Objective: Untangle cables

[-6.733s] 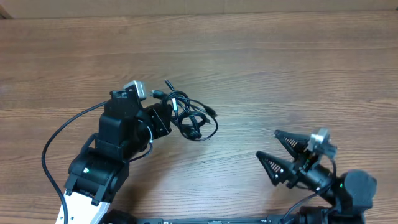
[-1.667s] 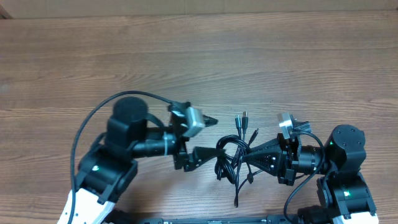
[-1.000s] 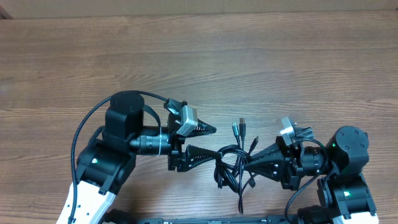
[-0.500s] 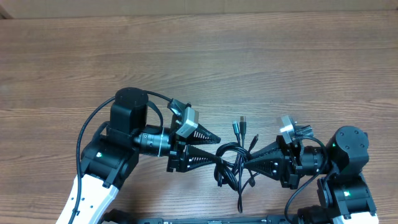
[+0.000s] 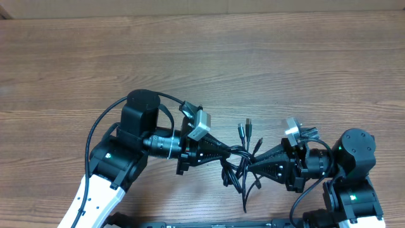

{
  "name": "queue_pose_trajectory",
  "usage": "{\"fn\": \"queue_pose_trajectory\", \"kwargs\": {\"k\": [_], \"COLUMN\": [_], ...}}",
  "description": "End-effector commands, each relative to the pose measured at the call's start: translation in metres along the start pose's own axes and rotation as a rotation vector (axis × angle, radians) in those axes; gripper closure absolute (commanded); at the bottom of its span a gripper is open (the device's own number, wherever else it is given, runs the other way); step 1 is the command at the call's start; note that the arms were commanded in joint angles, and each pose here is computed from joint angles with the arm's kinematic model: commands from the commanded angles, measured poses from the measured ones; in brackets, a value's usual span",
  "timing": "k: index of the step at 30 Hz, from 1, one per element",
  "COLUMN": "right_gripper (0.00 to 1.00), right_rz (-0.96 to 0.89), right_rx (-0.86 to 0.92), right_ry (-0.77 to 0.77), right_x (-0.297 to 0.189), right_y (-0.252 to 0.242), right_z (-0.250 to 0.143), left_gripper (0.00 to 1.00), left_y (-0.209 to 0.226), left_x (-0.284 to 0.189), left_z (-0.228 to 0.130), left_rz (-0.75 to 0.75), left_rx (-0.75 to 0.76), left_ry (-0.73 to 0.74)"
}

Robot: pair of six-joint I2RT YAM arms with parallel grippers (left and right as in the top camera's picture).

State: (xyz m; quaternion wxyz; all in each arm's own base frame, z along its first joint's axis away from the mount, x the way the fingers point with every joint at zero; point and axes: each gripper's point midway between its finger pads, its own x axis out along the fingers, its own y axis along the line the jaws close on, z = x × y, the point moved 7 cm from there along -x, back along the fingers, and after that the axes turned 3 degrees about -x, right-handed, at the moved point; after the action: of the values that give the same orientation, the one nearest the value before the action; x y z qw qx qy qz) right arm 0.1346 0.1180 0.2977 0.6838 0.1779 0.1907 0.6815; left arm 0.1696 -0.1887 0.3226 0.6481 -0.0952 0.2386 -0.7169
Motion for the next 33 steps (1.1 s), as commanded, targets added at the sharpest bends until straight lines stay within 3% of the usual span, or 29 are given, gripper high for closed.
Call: {"fn": "queue_pose_trajectory", "kwargs": {"k": [1, 4, 11, 19, 20, 21, 22, 25, 26, 33], "right_gripper": [0.94, 0.91, 0.91, 0.91, 0.87, 0.76, 0.51, 0.09, 0.00, 0.00], "right_rz": [-0.002, -0.044, -0.246, -0.319, -0.328, -0.327, -0.327, -0.326, -0.326, -0.324], "right_rx": [-0.011, 0.015, 0.152, 0.204, 0.213, 0.214, 0.218, 0.230, 0.249, 0.279], "right_ry": [-0.003, -0.016, -0.057, -0.062, -0.062, -0.062, -0.063, -0.064, -0.068, -0.088], "right_x": [0.000, 0.000, -0.003, -0.005, -0.006, -0.006, -0.006, -0.005, -0.006, -0.006], "right_y": [0.004, -0.001, -0.024, -0.032, -0.033, -0.033, -0.033, -0.033, -0.033, -0.033], "right_z": [0.005, 0.005, -0.003, -0.008, -0.009, -0.009, -0.009, -0.009, -0.009, -0.005], "left_gripper": [0.96, 0.96, 0.96, 0.96, 0.96, 0.96, 0.96, 0.96, 0.96, 0.96], "left_y": [-0.001, 0.005, 0.002, 0.000, 0.000, 0.001, 0.006, 0.028, 0.035, 0.043], "left_x": [0.001, 0.000, -0.001, -0.002, -0.002, -0.002, -0.002, -0.006, -0.008, -0.011], "left_z": [0.006, 0.012, 0.029, 0.039, 0.039, 0.039, 0.038, 0.031, 0.028, 0.027], "left_rz": [-0.002, 0.065, 0.056, 0.053, 0.058, 0.066, 0.106, 0.302, 0.372, 0.464], "left_rx": [0.028, -0.008, 0.059, 0.082, 0.077, 0.075, 0.056, -0.035, -0.064, -0.087], "left_ry": [-0.014, -0.037, -0.096, -0.133, -0.132, -0.133, -0.136, -0.140, -0.140, -0.152]}}
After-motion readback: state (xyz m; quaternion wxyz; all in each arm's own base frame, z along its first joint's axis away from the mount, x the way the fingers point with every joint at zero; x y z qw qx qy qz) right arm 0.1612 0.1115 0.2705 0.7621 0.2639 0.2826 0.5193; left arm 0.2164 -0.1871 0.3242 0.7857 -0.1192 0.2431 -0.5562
